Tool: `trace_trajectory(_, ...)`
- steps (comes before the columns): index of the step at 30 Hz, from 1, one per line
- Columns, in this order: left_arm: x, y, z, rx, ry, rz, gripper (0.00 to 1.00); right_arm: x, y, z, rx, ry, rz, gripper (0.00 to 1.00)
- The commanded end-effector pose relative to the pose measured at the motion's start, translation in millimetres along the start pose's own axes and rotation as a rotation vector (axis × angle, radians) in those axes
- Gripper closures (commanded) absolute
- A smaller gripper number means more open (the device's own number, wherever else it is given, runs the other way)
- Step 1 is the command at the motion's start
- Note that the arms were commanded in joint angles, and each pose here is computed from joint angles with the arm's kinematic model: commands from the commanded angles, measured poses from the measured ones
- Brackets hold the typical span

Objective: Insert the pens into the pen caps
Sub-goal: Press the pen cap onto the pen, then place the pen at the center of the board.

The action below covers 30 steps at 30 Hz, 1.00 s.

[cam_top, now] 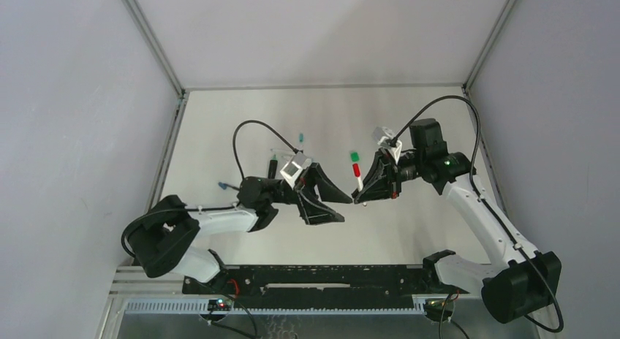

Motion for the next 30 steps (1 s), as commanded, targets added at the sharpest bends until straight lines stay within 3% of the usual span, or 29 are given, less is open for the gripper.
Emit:
trace_trajectory(1,-4,1,20,0.020,0.035,-0.058,0.35,10,2,6,-0.021,-0.013,0.137,1.00)
trace_trajectory(8,-11,57,83,0.406,0.063,-0.169,0.33,10,-55,32,-0.403,0.015,0.200,1.00)
trace_trajectory(14,-31,113,160,0.920,0.345,-0.292,0.30,12,-134,85,-0.863,-0.041,0.108,1.00)
trace_trajectory(18,-20,120,207,1.174,0.419,-0.385,0.28,-6,-188,125,-1.094,-0.053,-0.071,1.00)
trace_trajectory(24,-14,116,244,1.340,0.423,-0.496,0.21,-37,-245,180,-1.355,-0.089,-0.343,1.00)
trace_trajectory(30,-28,108,264,1.409,0.378,-0.497,0.18,-66,-272,209,-1.436,-0.070,-0.520,0.98)
Point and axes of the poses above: each gripper's point midway between its finger pads, its own z axis back along the fingers, its own y axis along the line the jaws close on, x = y × z, the point moved 1 cm from there along z, back along the fingers, and after that the axes turned 15 degrees about -z, right-handed, at the moved point
